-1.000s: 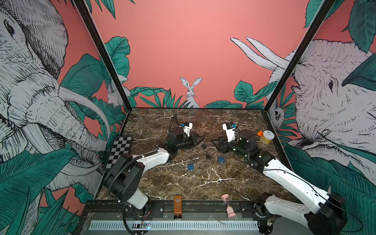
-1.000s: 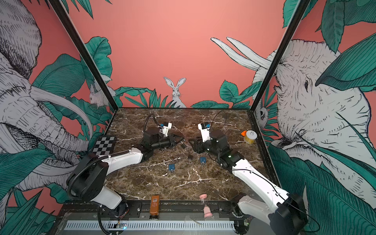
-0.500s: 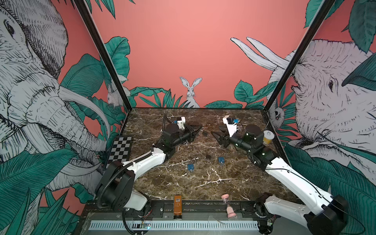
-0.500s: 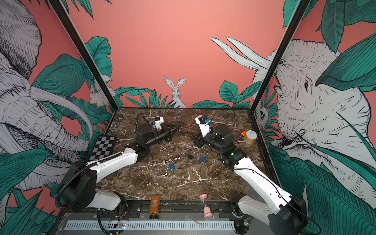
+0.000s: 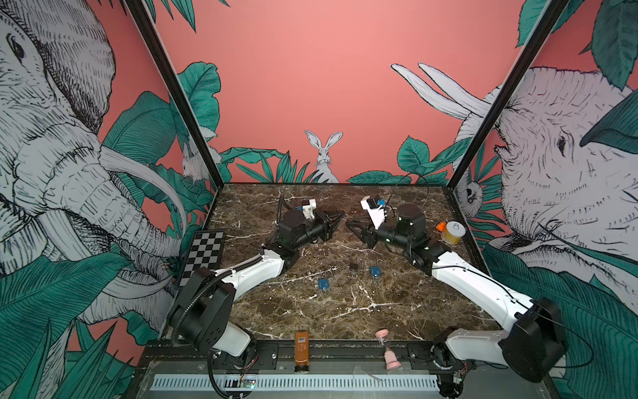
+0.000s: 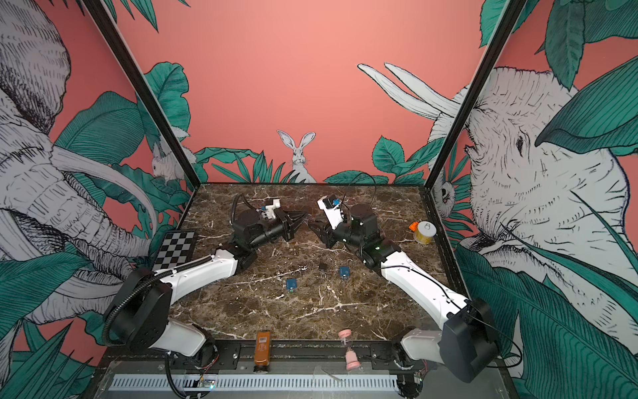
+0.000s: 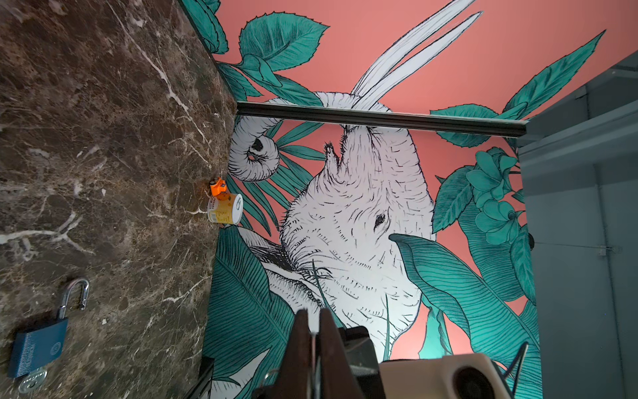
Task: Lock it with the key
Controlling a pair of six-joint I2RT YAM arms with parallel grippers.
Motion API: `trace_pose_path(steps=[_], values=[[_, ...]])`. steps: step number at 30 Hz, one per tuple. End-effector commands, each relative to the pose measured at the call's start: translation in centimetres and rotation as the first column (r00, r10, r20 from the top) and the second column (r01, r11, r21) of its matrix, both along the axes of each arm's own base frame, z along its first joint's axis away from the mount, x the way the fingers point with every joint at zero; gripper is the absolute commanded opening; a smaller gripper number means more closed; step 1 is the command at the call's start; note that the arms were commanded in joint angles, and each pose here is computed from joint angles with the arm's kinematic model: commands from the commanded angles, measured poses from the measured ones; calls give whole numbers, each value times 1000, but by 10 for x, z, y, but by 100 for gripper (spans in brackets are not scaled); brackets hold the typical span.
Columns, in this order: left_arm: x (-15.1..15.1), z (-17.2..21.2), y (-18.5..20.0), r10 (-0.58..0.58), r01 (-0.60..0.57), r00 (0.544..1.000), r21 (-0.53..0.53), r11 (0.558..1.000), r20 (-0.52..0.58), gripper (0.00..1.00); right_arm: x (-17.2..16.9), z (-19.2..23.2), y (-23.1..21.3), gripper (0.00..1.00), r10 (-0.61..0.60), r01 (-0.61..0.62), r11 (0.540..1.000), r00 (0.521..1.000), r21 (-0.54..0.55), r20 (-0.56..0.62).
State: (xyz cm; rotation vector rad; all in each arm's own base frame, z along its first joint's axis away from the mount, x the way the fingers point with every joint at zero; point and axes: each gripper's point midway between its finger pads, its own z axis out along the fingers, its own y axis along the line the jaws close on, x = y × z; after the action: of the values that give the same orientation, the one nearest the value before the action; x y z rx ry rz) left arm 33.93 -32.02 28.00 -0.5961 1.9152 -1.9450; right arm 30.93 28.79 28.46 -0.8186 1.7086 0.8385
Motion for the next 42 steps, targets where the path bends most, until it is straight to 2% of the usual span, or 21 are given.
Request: trace_pose_path(steps=[1,13,31,41,42], values=[[3,34,3,4,2,997,-77,997,74,0,-3,18,-1,32,13,-14,999,999,46,39],[4,48,0,-5,16,993,-89,996,120,0,2,3,1,31,-1,1,999,1000,47,-3],[3,47,-6,-40,51,991,-94,994,124,0,5,13,-3,28,-29,28,998,999,56,16],[2,44,-7,-50,61,991,-85,995,123,0,4,17,-7,0,-48,46,997,999,65,24],[2,44,-7,-50,61,991,-83,995,127,0,3,18,-7,0,-50,48,997,998,67,24]])
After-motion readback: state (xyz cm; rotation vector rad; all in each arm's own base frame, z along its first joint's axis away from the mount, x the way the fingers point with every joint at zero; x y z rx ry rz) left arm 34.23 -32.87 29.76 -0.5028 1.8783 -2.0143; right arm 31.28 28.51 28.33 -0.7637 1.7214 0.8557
